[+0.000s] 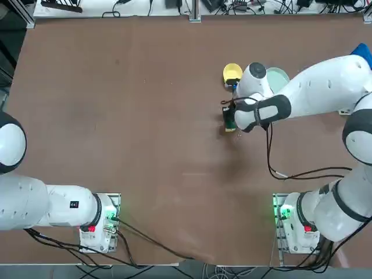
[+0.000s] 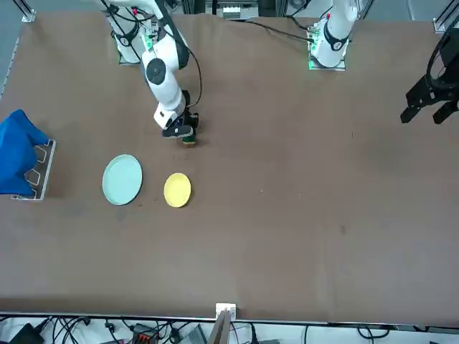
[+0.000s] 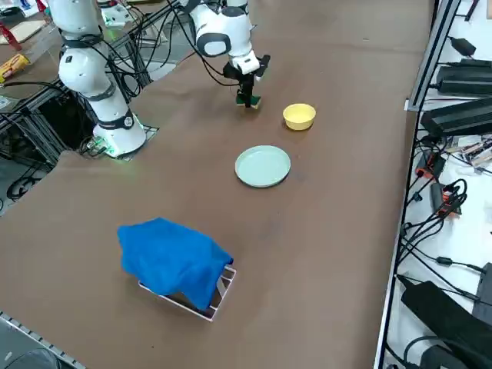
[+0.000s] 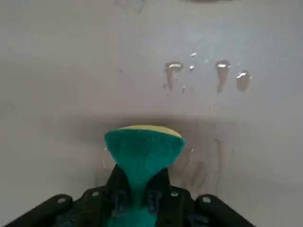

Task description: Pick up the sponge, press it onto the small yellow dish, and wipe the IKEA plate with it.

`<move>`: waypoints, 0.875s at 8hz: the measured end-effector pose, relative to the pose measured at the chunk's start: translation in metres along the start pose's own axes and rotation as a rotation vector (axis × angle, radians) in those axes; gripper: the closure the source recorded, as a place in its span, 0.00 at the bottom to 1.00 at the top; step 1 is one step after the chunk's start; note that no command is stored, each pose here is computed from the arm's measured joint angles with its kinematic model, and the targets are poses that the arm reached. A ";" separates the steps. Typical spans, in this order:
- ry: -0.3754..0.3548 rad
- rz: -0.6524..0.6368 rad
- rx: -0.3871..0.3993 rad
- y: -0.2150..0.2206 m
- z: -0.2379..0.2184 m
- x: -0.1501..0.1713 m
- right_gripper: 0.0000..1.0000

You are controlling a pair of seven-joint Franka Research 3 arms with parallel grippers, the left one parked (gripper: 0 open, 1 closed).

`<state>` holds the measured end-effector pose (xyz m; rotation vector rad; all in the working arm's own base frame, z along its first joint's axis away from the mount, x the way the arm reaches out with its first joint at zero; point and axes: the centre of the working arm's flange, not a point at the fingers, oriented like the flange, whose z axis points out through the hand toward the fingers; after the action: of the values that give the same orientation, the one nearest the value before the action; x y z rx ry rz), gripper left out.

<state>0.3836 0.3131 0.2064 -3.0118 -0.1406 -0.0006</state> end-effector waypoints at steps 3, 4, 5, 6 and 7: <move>-0.004 -0.009 -0.003 -0.005 0.008 -0.009 0.67; -0.005 0.010 -0.004 -0.005 0.009 -0.009 0.60; -0.005 0.021 -0.004 -0.004 0.010 -0.009 0.44; -0.005 0.025 -0.004 -0.004 0.010 -0.008 0.27; -0.003 0.027 -0.004 -0.003 0.010 -0.008 0.10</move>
<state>0.3752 0.3171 0.1965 -3.0174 -0.1001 0.0064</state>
